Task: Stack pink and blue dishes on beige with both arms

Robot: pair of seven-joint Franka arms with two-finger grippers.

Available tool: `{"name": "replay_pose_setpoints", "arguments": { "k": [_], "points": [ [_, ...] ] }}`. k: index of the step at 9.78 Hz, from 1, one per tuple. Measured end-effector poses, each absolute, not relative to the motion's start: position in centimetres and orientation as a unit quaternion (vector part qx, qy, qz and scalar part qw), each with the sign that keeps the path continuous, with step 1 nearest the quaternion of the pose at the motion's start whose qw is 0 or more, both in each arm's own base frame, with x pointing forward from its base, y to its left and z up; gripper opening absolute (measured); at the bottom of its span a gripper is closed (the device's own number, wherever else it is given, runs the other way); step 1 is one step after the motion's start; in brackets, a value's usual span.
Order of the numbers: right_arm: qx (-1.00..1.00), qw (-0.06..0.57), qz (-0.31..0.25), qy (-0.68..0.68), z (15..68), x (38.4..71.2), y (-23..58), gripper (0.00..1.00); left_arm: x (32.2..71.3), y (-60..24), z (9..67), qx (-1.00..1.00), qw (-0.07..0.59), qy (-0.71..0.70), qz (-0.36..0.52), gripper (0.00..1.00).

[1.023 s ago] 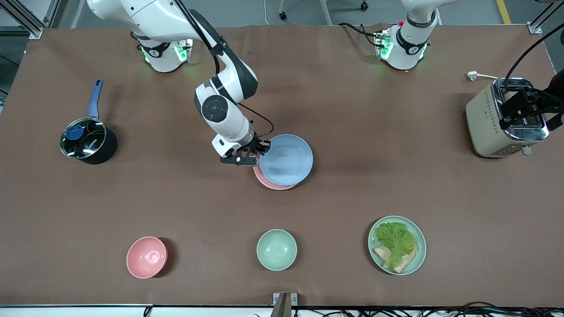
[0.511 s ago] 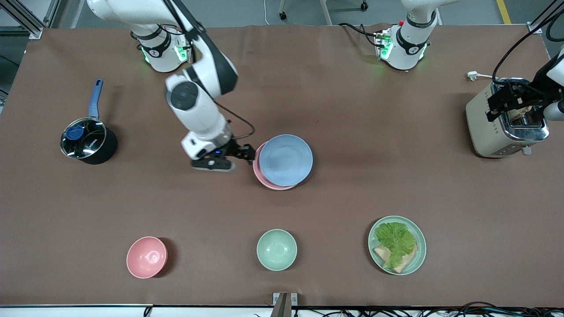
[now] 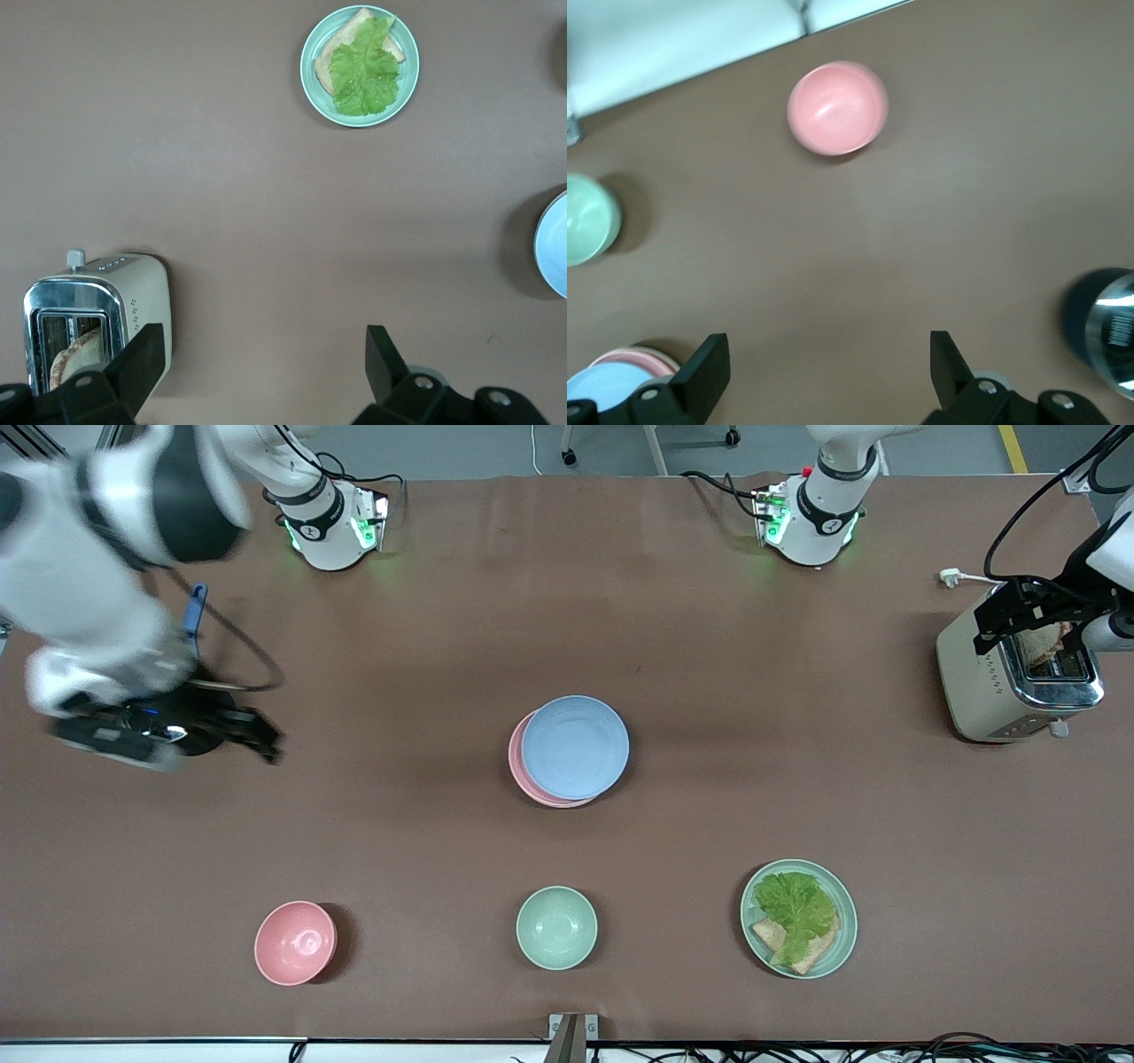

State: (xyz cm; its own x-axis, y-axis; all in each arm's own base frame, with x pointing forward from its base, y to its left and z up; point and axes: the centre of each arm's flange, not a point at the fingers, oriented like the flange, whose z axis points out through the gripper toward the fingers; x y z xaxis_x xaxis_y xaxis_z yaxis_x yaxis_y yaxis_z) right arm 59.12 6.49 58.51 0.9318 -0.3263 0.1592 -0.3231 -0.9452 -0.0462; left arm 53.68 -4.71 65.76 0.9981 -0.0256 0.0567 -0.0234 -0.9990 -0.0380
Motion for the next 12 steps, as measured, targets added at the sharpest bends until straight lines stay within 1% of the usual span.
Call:
{"name": "replay_pose_setpoints", "arguments": {
  "k": [1, 3, 5, 7, 10, 12],
  "points": [
    [-0.984, 0.003, -0.070, 0.165, 60.6, 57.8, 2.5, 1.00, 53.6, -4.8, 65.7, -1.000, 0.011, 0.009, -0.026, 1.00],
    [-0.987, -0.003, -0.038, 0.155, 63.6, 54.3, -2.7, 1.00, 53.6, -4.9, 65.5, -1.000, 0.005, 0.009, -0.021, 1.00],
    [-0.989, -0.001, -0.033, 0.144, 66.9, 52.1, -5.4, 1.00, 53.4, -5.3, 65.3, -1.000, 0.006, 0.012, -0.015, 1.00],
    [-0.988, 0.009, -0.041, 0.148, 69.2, 51.7, -5.9, 1.00, 53.1, -6.3, 65.3, -1.000, 0.006, 0.022, -0.010, 1.00],
    [-0.988, 0.013, -0.032, 0.151, 68.3, 53.2, -6.3, 1.00, 52.9, -6.5, 65.9, -1.000, 0.006, 0.024, -0.013, 1.00],
    [-0.989, 0.011, -0.030, 0.147, 68.5, 53.3, -6.0, 1.00, 53.0, -6.4, 66.0, -1.000, 0.006, 0.023, -0.014, 1.00]
  ]
}}
